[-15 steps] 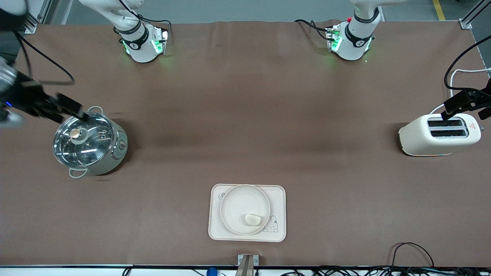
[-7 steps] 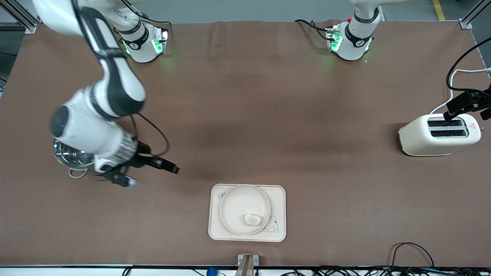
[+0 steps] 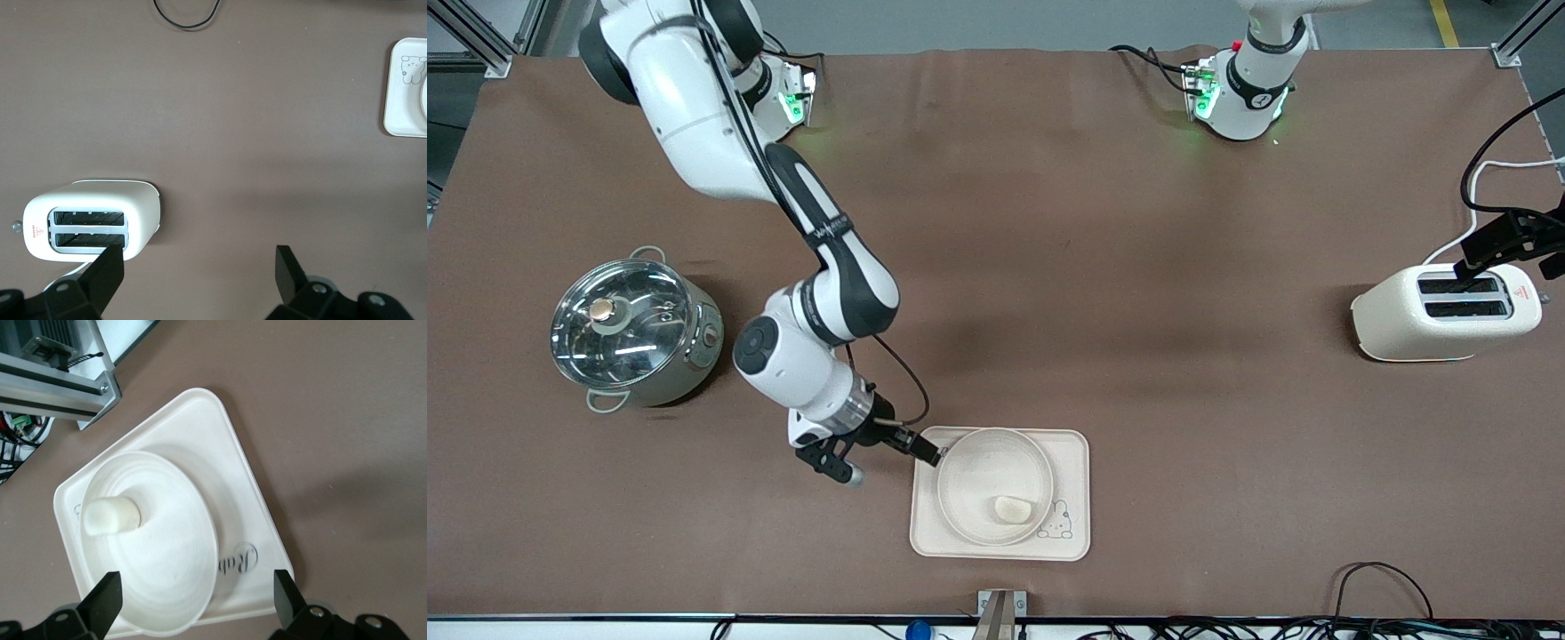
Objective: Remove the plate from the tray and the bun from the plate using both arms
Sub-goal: 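Reach the right gripper down to the rim of the white plate, then grip the plate rim with the right gripper and lift it off the tray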
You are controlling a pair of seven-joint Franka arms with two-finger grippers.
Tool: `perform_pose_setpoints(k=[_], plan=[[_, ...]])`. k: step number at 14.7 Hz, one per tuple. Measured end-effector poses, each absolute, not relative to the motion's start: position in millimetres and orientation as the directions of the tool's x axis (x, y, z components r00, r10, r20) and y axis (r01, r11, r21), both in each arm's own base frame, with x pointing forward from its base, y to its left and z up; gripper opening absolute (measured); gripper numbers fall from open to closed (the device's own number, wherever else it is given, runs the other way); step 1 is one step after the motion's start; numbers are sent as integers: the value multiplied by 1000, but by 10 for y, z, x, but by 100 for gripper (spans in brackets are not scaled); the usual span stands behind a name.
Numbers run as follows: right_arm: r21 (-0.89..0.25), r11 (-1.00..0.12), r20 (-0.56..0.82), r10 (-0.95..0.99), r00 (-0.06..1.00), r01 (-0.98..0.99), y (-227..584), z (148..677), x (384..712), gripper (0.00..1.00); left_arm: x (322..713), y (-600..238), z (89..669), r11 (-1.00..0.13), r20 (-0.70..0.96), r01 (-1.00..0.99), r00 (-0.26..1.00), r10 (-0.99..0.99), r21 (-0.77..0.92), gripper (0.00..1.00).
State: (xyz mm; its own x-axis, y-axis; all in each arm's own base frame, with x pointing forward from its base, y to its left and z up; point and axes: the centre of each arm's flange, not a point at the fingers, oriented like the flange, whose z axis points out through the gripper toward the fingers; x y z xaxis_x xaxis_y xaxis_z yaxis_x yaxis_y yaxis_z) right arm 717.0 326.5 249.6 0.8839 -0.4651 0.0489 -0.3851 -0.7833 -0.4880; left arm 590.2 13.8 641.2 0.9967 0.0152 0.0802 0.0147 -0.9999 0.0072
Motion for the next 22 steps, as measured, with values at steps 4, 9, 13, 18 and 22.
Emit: perform_pose_setpoints(k=[4,9,13,18,22], plan=[[-508,-774,72,-477,876,-380,3323,2204,7301,100,5908,140,6400,-1000,78,15,997,15,7,100],[-510,-798,109,-432,895,-322,3469,2004,7290,87,5908,140,6399,-1000,78,15,997,15,7,100],[-512,-814,160,-403,901,-274,3476,1784,7312,57,5908,140,6399,-1000,78,15,997,15,7,100],[-514,-822,178,-381,907,-244,3525,1801,7322,6,5909,140,6398,-1000,78,15,997,15,7,100],[-507,-837,207,-351,913,-207,3502,1817,7343,4,5909,140,6397,-1000,78,15,997,15,7,100]])
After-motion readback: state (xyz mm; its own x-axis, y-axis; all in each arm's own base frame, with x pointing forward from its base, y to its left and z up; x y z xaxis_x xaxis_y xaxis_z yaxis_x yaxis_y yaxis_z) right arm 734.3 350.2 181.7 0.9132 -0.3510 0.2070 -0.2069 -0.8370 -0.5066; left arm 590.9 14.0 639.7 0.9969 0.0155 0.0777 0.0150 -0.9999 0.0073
